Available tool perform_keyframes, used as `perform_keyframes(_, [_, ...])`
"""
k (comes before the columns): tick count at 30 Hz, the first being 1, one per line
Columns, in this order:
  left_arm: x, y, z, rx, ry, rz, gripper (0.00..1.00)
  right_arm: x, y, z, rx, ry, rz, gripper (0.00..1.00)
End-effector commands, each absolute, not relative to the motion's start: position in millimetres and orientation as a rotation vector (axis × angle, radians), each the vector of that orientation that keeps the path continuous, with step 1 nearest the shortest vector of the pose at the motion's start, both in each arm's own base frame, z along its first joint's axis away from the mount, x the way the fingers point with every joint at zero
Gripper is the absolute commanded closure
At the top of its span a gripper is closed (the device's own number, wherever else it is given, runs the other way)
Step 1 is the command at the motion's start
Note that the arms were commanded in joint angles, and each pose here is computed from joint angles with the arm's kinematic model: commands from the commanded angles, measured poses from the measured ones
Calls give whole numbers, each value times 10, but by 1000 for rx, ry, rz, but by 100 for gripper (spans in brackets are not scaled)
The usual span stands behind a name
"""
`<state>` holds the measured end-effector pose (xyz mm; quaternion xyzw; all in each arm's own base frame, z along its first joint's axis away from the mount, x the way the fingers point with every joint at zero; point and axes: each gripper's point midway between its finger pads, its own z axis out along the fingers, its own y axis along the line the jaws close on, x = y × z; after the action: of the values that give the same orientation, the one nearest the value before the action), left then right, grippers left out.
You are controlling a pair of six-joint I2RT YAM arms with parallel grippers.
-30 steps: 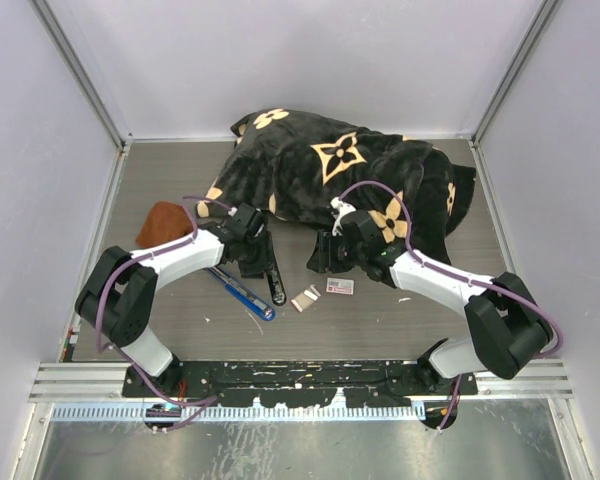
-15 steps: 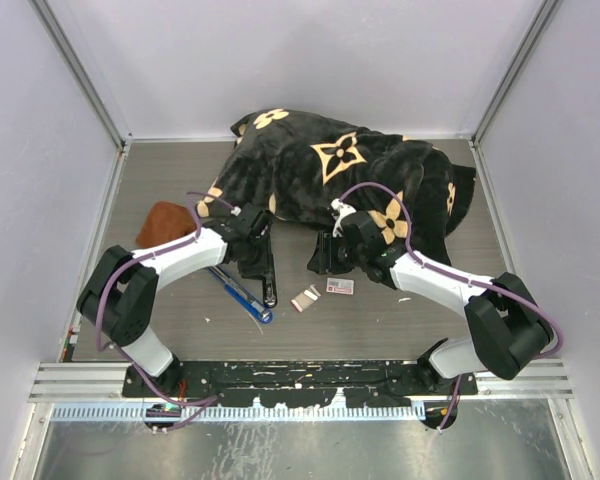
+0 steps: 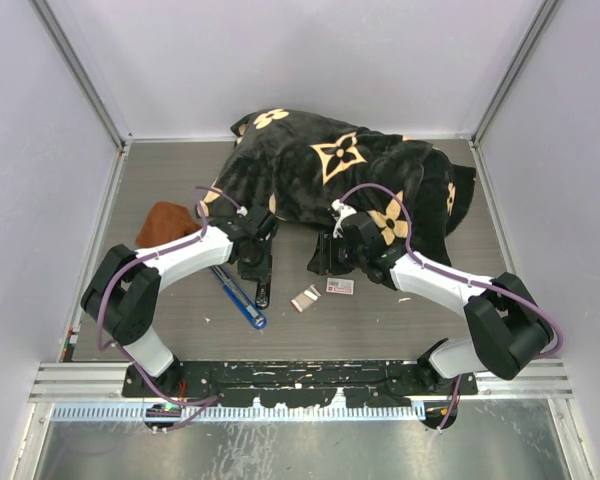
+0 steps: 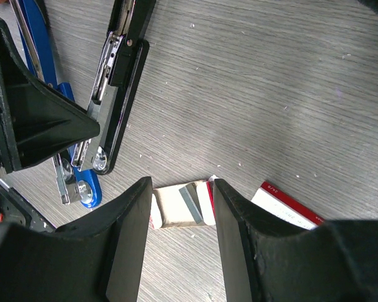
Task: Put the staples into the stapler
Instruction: Adjust the stapler at the center of the board.
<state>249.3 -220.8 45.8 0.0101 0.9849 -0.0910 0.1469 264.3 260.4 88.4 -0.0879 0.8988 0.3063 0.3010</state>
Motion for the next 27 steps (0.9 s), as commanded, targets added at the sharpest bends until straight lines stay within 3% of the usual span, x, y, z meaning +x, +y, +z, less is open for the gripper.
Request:
perform_keyframes(1, [2518, -2177, 581, 72, 2814, -208, 75, 2713, 2654, 1109, -234, 2295, 860, 51])
perform_keyframes(27, [2491, -2217, 618, 141, 2802, -137, 84, 2683, 2639, 1112, -240, 2290, 864, 50])
